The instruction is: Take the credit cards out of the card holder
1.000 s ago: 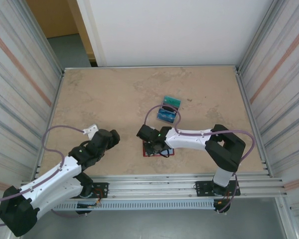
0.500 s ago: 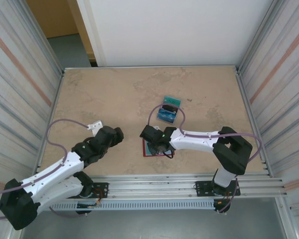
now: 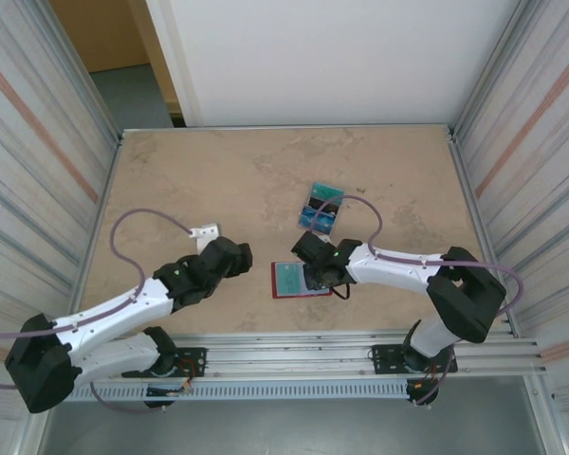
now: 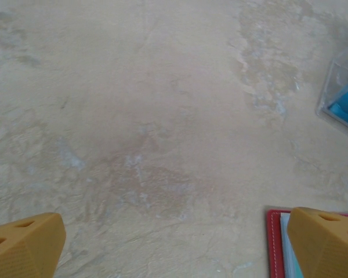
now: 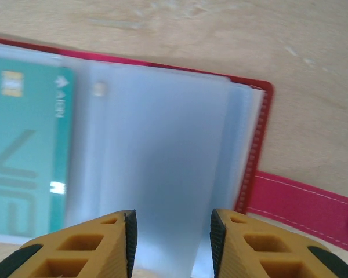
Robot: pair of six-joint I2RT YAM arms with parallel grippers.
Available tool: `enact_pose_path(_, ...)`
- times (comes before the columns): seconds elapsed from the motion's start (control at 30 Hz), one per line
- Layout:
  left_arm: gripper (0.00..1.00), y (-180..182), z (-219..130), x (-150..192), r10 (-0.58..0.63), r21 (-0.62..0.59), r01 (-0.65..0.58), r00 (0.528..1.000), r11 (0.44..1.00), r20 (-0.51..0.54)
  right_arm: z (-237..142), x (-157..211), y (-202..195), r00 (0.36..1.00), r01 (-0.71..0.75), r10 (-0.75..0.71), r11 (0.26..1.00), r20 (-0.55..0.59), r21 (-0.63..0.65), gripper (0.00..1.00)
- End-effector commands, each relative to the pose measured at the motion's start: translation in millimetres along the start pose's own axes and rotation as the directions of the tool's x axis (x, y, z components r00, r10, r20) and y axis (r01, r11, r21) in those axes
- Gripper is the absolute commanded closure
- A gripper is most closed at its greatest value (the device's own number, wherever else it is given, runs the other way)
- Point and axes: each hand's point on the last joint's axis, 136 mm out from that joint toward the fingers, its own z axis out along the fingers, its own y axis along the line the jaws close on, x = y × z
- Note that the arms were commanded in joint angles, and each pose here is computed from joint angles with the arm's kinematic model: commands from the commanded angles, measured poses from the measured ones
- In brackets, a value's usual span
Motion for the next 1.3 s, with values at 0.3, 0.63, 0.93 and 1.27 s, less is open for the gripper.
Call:
enact_pose_path(0.3,0.01,-52,11,19,0.275,0.033,-0.273,0.96,0.961,-0.057,-18,-11,-18,0.97,-0.226,0.237,0.961,0.055,-0.158,0.64)
enact_pose_path(0.63,0.01,-60,31,68,0.385,0.055,-0.383,0.897,0.922,-0.215,-48,-24,-5,0.96,-0.228,0.27,0.906,0.071,-0.357,0.69)
enact_pose_path(0.93,0.01,-59,44,84,0.393,0.046,-0.396,0.881,0.917,-0.265,-40,-23,25,0.974,-0.21,0.228,0.863,-0.016,-0.46,0.73)
enact_pose_path(1.27,0.01,-55,51,95,0.389,0.027,-0.4,0.871,0.916,-0.3,-21,-19,40,0.976,-0.217,0.193,0.854,-0.101,-0.474,0.79)
